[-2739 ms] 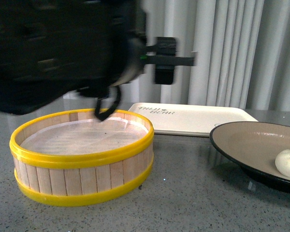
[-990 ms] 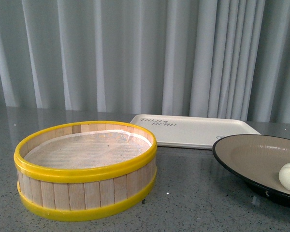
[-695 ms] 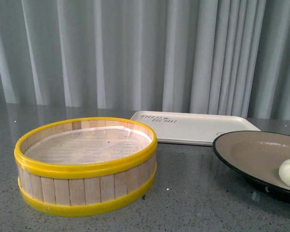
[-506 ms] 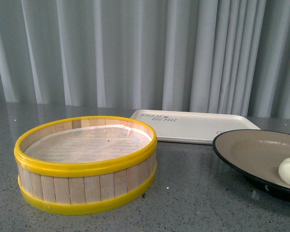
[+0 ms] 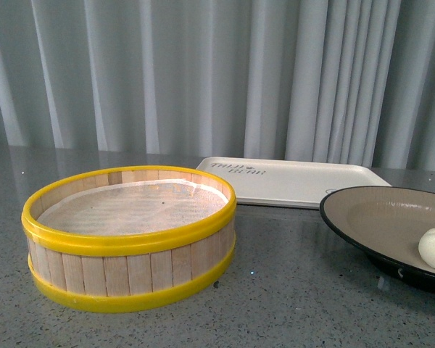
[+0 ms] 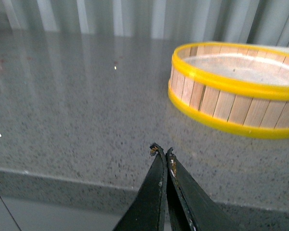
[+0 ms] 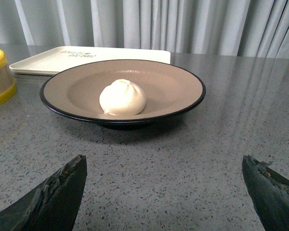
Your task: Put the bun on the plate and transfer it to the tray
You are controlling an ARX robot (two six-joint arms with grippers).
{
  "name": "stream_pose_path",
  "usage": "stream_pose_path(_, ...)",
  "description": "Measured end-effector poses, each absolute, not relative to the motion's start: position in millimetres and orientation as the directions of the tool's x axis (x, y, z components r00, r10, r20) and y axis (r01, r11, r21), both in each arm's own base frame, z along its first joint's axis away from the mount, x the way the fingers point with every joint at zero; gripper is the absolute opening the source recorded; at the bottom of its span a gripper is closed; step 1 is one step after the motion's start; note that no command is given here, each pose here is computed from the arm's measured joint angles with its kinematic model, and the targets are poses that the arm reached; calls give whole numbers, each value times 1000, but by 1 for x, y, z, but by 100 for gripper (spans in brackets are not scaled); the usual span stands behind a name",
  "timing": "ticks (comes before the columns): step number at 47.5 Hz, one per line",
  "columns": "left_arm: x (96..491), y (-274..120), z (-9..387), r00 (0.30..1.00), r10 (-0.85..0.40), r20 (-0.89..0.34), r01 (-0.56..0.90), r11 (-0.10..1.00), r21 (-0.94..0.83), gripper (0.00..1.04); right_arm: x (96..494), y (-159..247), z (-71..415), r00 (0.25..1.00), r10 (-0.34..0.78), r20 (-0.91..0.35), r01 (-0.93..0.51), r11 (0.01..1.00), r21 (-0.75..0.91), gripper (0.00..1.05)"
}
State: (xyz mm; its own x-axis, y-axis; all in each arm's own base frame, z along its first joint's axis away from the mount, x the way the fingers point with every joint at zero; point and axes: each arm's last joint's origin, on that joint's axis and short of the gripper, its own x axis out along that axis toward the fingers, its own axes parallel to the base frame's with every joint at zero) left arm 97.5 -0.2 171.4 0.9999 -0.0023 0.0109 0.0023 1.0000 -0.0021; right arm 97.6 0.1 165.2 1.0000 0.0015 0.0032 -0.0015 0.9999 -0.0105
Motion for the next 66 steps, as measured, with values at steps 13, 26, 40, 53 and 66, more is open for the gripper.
stream_pose_path(13,96,0,172,1000,-2,23,2,1000,-2,8,98,0,165,1000,2,3,-2,1000,-10,96)
stream_pose_path(26,96,0,172,1000,-2,23,2,1000,-2,65,98,0,165,1000,2,3,-2,1000,-10,96)
stream_pose_path(40,96,0,172,1000,-2,23,2,1000,-2,98,98,0,165,1000,2,3,-2,1000,-10,96)
stream_pose_path(53,96,0,172,1000,-2,23,2,1000,-2,98,98,0,165,1000,-22,-8,22,1000,-17,96)
stream_pose_path(66,96,0,172,1000,-2,23,2,1000,-2,98,111,-3,241,996,83,14,-65,858,-510,96)
